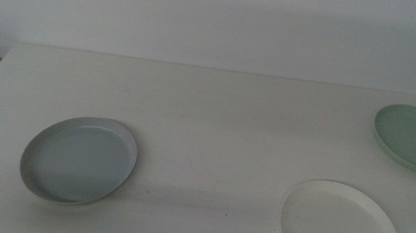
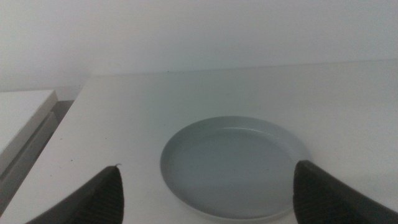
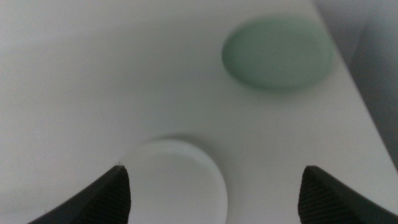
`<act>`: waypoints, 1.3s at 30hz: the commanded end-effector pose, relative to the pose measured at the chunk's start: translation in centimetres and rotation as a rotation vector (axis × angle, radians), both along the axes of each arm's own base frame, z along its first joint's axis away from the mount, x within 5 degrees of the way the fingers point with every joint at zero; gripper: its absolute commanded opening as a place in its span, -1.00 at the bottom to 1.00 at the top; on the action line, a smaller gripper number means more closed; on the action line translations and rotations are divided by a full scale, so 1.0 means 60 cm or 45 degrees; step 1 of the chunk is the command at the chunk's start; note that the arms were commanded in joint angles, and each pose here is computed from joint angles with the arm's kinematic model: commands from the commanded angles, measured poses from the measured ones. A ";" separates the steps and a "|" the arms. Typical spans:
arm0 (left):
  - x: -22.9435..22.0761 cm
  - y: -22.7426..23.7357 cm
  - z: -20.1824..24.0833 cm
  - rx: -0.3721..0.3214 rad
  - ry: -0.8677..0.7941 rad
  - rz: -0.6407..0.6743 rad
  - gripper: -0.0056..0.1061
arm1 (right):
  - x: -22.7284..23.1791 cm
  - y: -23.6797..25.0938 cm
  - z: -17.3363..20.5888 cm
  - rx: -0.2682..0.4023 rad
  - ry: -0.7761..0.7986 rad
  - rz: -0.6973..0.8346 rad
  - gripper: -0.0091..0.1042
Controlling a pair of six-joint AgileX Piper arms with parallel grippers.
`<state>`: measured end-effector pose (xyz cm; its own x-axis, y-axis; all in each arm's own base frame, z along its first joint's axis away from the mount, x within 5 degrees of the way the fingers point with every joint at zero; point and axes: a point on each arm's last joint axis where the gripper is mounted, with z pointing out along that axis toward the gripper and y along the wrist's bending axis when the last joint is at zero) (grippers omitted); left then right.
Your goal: Stack the three bowls on top of each other.
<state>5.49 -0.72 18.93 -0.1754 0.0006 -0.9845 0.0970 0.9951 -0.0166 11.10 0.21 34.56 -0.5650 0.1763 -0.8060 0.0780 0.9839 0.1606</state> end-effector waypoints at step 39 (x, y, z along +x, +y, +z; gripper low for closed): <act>0.000 0.000 0.003 -0.012 -0.020 0.003 0.78 | 0.307 0.007 -0.306 0.125 1.080 0.055 0.32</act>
